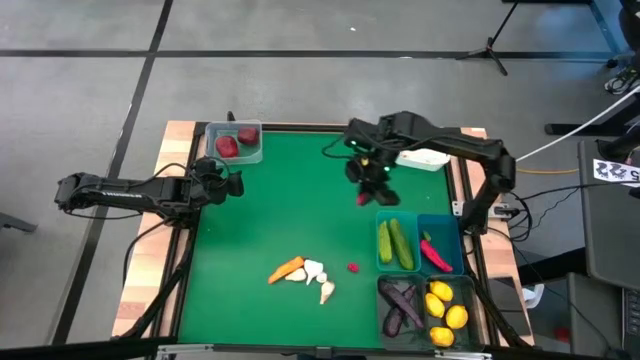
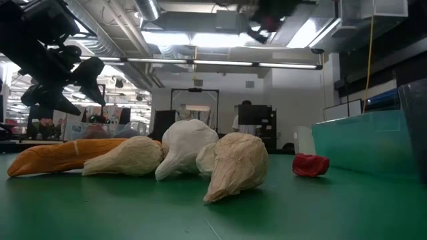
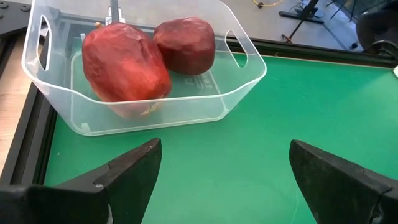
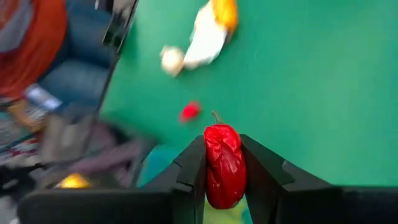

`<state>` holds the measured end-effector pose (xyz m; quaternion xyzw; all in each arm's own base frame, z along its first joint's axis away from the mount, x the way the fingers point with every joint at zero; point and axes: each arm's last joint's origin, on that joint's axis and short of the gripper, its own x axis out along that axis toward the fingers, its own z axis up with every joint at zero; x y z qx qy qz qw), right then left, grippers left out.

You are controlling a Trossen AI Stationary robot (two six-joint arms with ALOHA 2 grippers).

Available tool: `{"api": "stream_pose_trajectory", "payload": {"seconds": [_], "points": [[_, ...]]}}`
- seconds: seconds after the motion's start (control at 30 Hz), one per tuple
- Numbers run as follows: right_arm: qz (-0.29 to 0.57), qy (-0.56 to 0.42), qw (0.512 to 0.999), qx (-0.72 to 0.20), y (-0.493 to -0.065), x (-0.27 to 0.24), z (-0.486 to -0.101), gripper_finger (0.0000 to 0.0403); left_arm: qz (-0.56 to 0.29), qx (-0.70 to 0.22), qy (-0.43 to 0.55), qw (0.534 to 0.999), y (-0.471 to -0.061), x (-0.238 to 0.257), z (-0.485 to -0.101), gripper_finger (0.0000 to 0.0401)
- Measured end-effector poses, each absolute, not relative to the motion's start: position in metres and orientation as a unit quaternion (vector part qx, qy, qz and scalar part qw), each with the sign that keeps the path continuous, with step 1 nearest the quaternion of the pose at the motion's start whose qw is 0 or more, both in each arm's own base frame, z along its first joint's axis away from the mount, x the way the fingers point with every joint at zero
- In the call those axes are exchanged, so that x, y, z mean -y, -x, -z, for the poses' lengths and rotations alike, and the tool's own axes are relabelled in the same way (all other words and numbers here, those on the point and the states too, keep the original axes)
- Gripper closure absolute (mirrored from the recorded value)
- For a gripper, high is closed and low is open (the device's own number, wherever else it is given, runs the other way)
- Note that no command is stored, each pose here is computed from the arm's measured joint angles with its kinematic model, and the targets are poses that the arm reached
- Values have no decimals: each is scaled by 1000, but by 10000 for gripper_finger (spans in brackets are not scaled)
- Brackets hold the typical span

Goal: Sort produce into baskets
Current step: Put the red bell pepper into the blue bin

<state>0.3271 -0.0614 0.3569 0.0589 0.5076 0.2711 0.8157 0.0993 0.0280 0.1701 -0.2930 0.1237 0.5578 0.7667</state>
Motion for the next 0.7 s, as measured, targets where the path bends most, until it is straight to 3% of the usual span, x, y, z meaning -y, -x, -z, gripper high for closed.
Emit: {"api": "stream_pose_trajectory", "payload": {"seconds": [0.17, 0.37, 0.5, 0.7], "points": [[-248, -123, 777, -566, -291, 53, -340, 318, -558, -124, 293, 767, -99, -28, -170, 56], [-184, -188, 780, -568, -228, 38, -302, 318, -558, -128, 288, 768, -99, -28, -170, 56], [-101, -245, 786, -558, -177, 27, -277, 318, -558, -129, 287, 768, -99, -28, -170, 56], [60, -340, 759, -552, -106, 14, -248, 318, -559, -127, 290, 767, -99, -28, -170, 56]]}}
